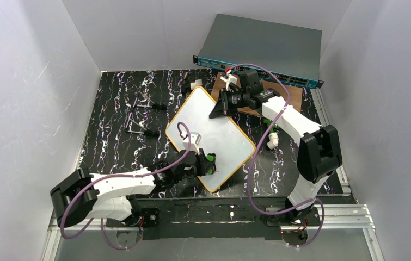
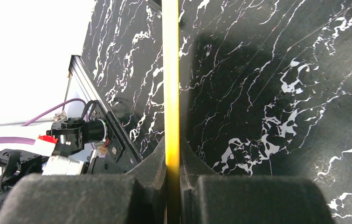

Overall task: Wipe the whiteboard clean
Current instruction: Erase the center of the board with the whiteboard.

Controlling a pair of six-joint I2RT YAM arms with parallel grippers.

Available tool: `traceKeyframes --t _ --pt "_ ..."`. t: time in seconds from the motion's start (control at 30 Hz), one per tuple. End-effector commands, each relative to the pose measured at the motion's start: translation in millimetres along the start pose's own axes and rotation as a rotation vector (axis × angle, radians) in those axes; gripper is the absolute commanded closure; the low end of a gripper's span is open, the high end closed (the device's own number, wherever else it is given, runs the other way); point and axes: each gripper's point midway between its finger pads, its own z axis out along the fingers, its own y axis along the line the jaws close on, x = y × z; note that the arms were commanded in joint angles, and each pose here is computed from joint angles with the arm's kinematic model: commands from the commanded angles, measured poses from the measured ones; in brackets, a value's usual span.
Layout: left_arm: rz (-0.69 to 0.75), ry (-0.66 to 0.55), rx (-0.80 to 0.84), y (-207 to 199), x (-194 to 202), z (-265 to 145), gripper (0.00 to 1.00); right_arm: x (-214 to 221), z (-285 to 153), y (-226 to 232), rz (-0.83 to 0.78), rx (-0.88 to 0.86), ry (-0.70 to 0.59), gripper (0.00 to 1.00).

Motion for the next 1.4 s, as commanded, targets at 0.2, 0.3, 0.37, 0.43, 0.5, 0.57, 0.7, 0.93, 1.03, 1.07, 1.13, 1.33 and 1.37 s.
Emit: traceKeyframes --t 0.2,0.3,0.37,0.43,0.5,0.57,0.7,0.93,1.03,1.07,1.13,1.33,1.37 --pt "0.181 0.177 0.211 -71 20 23 1.00 -8 -12 47 -0.026 -0.137 -0.015 0.99" --pt "0.176 0.213 0.217 -75 37 27 1.00 -8 -12 48 -0.026 -0.141 -0.014 0.99" --pt "0.162 0.218 0.226 -77 43 27 1.00 -7 -11 47 -0.022 -0.142 -0.010 0.99" --pt "0.176 0.221 0.242 -84 43 25 1.00 -7 -10 47 -0.021 -0.142 -0.009 0.99" --pt "0.204 0.231 0.284 -96 44 23 1.00 -7 -9 46 -0.020 -0.142 -0.007 0.99" --pt "0.255 0.251 0.316 -107 47 21 1.00 -7 -9 45 -0.018 -0.142 -0.005 0.99" --pt "0.309 0.299 0.370 -123 54 15 1.00 -6 -9 45 -0.017 -0.139 -0.007 0.99" --pt "0.222 0.267 0.154 -68 49 18 1.00 -6 -9 44 -0.023 -0.136 -0.006 0.99" --pt "0.129 0.199 0.083 -37 29 9 1.00 -6 -10 44 -0.032 -0.133 -0.008 0.99" --pt "0.116 0.190 0.059 -27 25 5 1.00 -6 -11 44 -0.034 -0.132 -0.009 0.99" --pt "0.100 0.193 0.019 -8 21 -1 1.00 -7 -11 44 -0.038 -0.131 -0.009 0.99" --pt "0.209 0.310 -0.013 27 41 -7 1.00 -6 -10 44 -0.040 -0.133 -0.005 0.99" --pt "0.241 0.322 0.017 24 44 -6 1.00 -6 -10 45 -0.040 -0.134 -0.005 0.99"
